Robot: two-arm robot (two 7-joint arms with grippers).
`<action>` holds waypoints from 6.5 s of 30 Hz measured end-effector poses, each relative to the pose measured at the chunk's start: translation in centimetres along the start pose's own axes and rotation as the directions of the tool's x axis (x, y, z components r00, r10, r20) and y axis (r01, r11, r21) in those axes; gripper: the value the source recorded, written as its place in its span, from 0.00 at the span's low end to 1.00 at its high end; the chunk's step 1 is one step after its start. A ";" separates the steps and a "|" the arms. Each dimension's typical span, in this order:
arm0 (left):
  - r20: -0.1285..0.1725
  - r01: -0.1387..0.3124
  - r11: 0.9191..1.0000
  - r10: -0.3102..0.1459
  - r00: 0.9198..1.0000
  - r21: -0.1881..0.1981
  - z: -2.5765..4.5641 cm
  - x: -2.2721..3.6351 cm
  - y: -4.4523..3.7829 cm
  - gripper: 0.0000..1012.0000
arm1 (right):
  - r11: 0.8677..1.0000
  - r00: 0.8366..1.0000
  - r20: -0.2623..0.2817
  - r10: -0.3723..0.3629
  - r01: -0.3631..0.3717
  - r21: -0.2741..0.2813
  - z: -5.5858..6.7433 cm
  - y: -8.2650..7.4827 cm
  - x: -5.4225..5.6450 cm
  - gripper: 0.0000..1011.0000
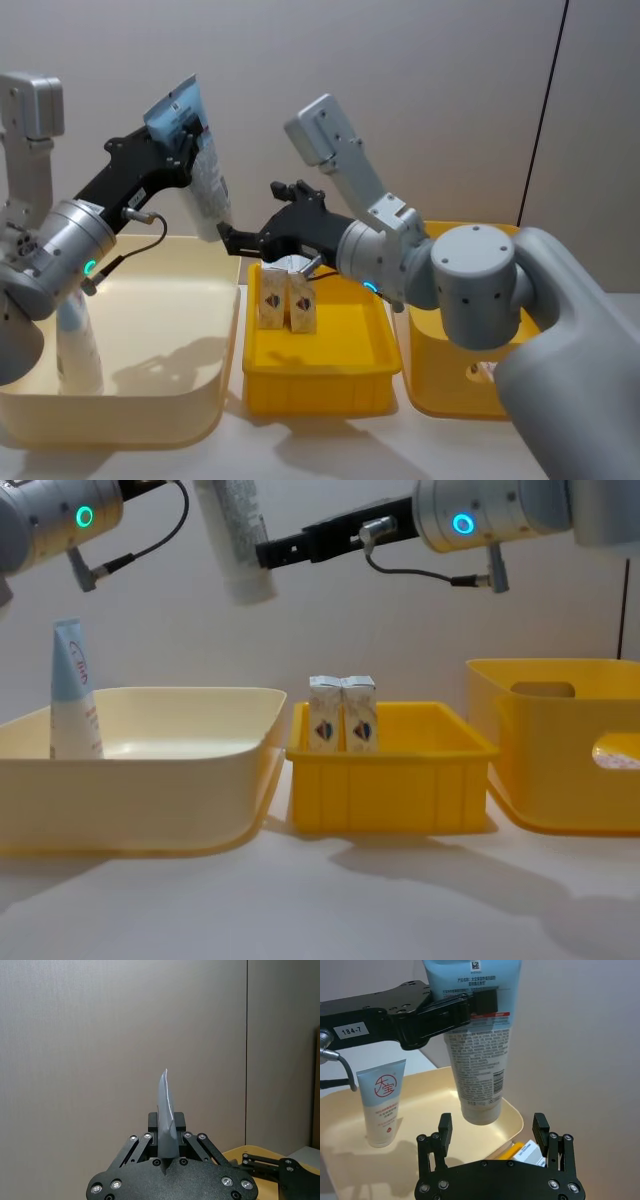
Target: Bimanual collaborative sorting of washing and personal care products
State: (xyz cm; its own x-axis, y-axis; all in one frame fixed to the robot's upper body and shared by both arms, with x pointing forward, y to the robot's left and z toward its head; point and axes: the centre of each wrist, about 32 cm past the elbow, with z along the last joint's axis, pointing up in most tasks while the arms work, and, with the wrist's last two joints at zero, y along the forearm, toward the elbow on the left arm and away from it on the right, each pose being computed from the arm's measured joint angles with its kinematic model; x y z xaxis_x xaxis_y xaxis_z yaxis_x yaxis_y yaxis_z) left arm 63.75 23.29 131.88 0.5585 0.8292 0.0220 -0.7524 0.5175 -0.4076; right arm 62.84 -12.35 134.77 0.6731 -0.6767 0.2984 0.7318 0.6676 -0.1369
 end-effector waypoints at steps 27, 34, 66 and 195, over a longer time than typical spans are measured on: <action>-0.033 -0.009 1.000 0.010 0.999 0.027 -0.74 -0.60 0.69 0.18 | 0.998 0.999 -0.040 0.001 -0.003 -0.055 0.6 3.2 -0.4 0.99; -0.043 -0.005 0.999 0.007 0.999 0.032 -0.94 -0.79 0.80 0.18 | 0.998 1.000 -0.020 0.016 -0.017 -0.063 0.7 4.1 -0.6 0.99; -0.046 -0.002 0.999 0.003 0.999 0.033 -1.20 -0.89 1.00 0.18 | 0.995 0.998 0.025 0.050 -0.048 -0.088 0.8 6.9 -1.2 0.71; -0.044 -0.002 0.999 0.004 0.999 0.032 -1.19 -0.88 1.02 0.99 | 0.635 0.708 0.003 -0.706 0.635 -0.440 -3.9 -0.5 14.1 0.65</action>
State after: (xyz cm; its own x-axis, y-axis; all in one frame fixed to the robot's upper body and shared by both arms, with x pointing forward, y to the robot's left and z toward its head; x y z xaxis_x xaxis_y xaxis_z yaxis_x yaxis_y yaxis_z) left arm 62.91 22.83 130.36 0.5707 0.8209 -0.0199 -0.7644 0.5222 -0.3781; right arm 72.40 -23.39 135.38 -0.0400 -0.9495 0.3112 0.9390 -0.1423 -0.3132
